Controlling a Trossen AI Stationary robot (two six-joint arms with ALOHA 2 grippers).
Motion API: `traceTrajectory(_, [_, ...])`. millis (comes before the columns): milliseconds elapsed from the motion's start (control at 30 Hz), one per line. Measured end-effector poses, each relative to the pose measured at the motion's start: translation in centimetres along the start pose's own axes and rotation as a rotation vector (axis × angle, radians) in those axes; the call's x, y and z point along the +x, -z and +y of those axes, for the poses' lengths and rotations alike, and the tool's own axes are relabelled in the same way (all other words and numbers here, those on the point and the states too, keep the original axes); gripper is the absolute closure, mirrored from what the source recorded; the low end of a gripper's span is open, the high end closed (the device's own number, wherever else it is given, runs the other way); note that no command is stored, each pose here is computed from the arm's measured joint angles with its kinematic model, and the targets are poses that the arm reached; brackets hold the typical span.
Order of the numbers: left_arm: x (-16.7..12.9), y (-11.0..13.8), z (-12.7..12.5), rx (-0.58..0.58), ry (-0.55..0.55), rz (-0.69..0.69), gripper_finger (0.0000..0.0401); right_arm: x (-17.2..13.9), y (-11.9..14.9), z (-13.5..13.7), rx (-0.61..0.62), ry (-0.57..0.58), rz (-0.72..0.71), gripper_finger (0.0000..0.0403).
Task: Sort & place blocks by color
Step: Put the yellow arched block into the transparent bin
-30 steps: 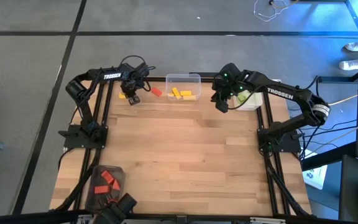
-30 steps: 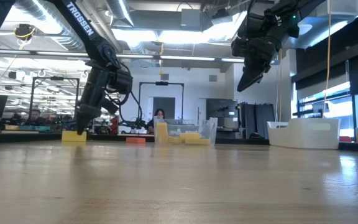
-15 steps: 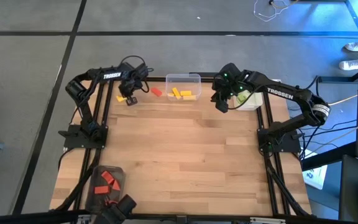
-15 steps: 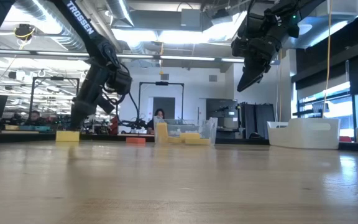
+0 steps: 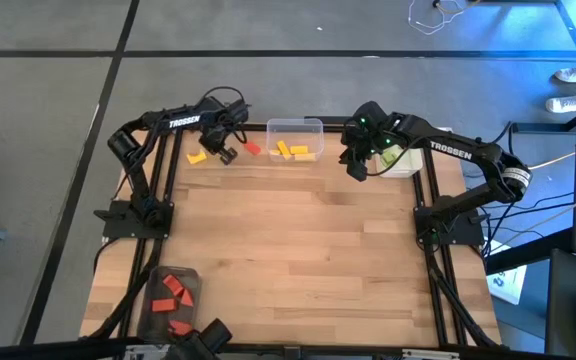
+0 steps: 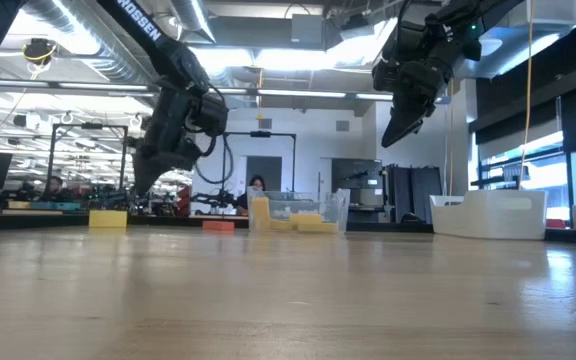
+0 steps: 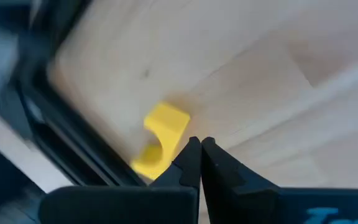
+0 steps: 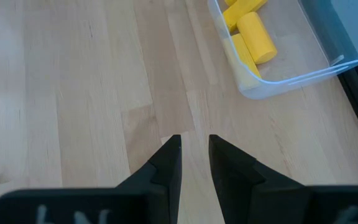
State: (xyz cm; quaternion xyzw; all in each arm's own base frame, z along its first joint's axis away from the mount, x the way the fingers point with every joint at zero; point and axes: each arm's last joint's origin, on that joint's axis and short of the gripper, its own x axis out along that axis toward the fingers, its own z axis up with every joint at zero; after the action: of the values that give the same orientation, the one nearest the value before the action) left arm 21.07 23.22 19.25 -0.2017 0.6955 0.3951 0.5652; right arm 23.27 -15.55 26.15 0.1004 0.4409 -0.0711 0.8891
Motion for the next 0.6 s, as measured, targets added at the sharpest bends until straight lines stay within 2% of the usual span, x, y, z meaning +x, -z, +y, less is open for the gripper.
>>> traceTrajectory(67, [0.3, 0.2, -0.1, -0.136, 0.001, 0.014, 0.0401, 0.0, 0.0, 0.0, 0.0, 0.0, 0.0, 0.0321])
traceTrajectory(167, [1.1, 0.7, -0.3, -0.21, -0.006, 0.039, 0.0401, 0.0, 0.0, 0.0, 0.0, 0.0, 0.0, 0.0321])
traceTrajectory(367, [2.6, 1.1, -0.2, -0.199, -0.08, 0.076, 0.0401, 0.0, 0.0, 0.0, 0.0, 0.0, 0.0, 0.0321])
traceTrajectory(600, [2.9, 1.1, 0.5, -0.224, -0.065, 0.089, 0.0401, 0.0, 0.0, 0.0, 0.0, 0.0, 0.0, 0.0321])
